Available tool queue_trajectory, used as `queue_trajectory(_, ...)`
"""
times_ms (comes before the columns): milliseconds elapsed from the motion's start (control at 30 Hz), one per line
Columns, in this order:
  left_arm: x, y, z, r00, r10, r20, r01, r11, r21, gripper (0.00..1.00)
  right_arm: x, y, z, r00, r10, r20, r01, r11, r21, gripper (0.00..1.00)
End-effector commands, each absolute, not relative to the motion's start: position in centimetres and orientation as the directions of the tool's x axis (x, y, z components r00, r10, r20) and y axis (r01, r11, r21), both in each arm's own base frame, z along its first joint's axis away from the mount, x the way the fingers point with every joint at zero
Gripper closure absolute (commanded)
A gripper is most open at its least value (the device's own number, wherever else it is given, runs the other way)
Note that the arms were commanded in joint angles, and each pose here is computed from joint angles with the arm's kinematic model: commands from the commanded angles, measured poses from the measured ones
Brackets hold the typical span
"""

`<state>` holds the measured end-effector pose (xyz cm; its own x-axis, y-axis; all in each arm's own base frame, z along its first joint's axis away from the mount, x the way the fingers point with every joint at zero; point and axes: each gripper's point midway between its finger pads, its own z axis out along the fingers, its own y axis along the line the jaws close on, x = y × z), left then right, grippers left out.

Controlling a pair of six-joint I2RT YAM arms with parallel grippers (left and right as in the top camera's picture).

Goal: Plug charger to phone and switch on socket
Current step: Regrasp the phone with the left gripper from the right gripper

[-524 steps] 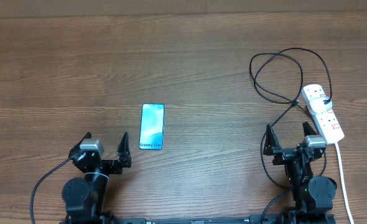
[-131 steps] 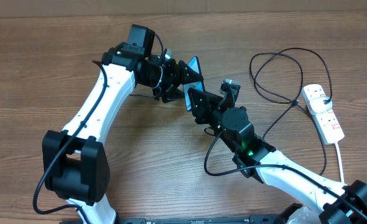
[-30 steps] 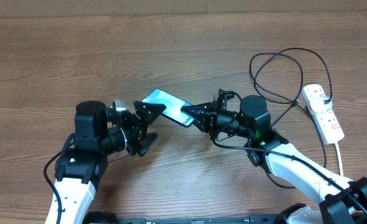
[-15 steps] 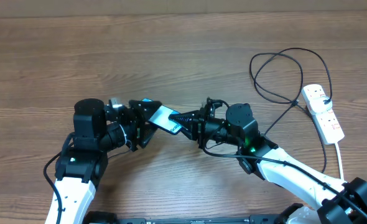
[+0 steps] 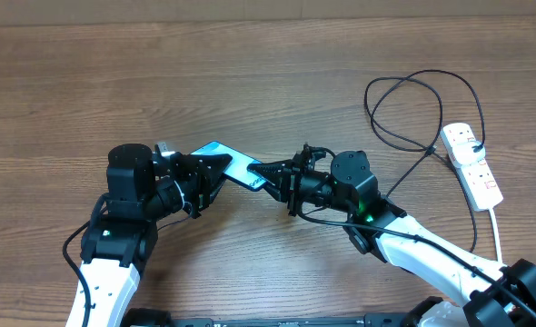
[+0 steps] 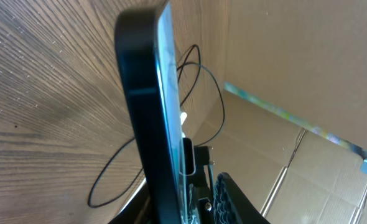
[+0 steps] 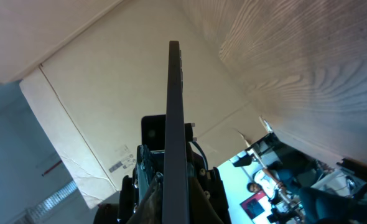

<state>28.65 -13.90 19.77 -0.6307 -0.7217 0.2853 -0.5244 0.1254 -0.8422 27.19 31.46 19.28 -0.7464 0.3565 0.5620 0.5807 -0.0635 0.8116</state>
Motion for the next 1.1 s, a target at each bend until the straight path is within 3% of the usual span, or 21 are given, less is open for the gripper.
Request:
queue_trajectory(0, 29.0, -13.6, 19.5, -0.613, -0.74, 0.277, -0.529, 0.123, -0.84, 0.76, 26.8, 32.2, 21.0, -0.748, 0.317, 0.584, 0.588, -0.093, 0.803, 0.96)
queue_trajectory(233, 29.0, -13.6, 19.5, -0.611, -0.742, 0.276, -0.53, 0.124, -0.839, 0.77, 26.8, 32.4, 22.5, -0.783, 0.292, 0.549, 0.539, -0.122, 0.834, 0.96)
queue_trajectory(400, 29.1, -13.6, 19.5, -0.611, -0.742, 0.276, -0.529, 0.123, -0.839, 0.95, 26.8, 32.4, 22.8, -0.792, 0.288, 0.538, 0.525, -0.126, 0.841, 0.96)
queue_trajectory(733, 29.1, -13.6, 19.5, -0.609, -0.742, 0.28, -0.531, 0.12, -0.838, 0.96, 26.3, 32.5, 22.6, -0.824, 0.268, 0.499, 0.493, -0.092, 0.865, 0.96)
queue_trajectory(833, 29.2, -13.4, 19.4, -0.605, -0.748, 0.271, -0.529, 0.124, -0.84, 0.95, 26.2, 32.5, 22.1, -0.815, 0.272, 0.511, 0.511, -0.078, 0.856, 0.81)
queue_trajectory(933, 29.9, -12.4, 19.0, -0.602, -0.783, 0.155, -0.48, 0.2, -0.854, 0.95, 26.1, 32.4, 20.4, -0.78, 0.302, 0.548, 0.565, -0.039, 0.824, 0.64)
queue_trajectory(1067, 30.5, -11.4, 18.7, -0.617, -0.787, 0.01, -0.41, 0.311, -0.858, 0.96, 27.5, 31.1, 17.0, -0.771, 0.455, 0.446, 0.523, 0.052, 0.851, 0.59)
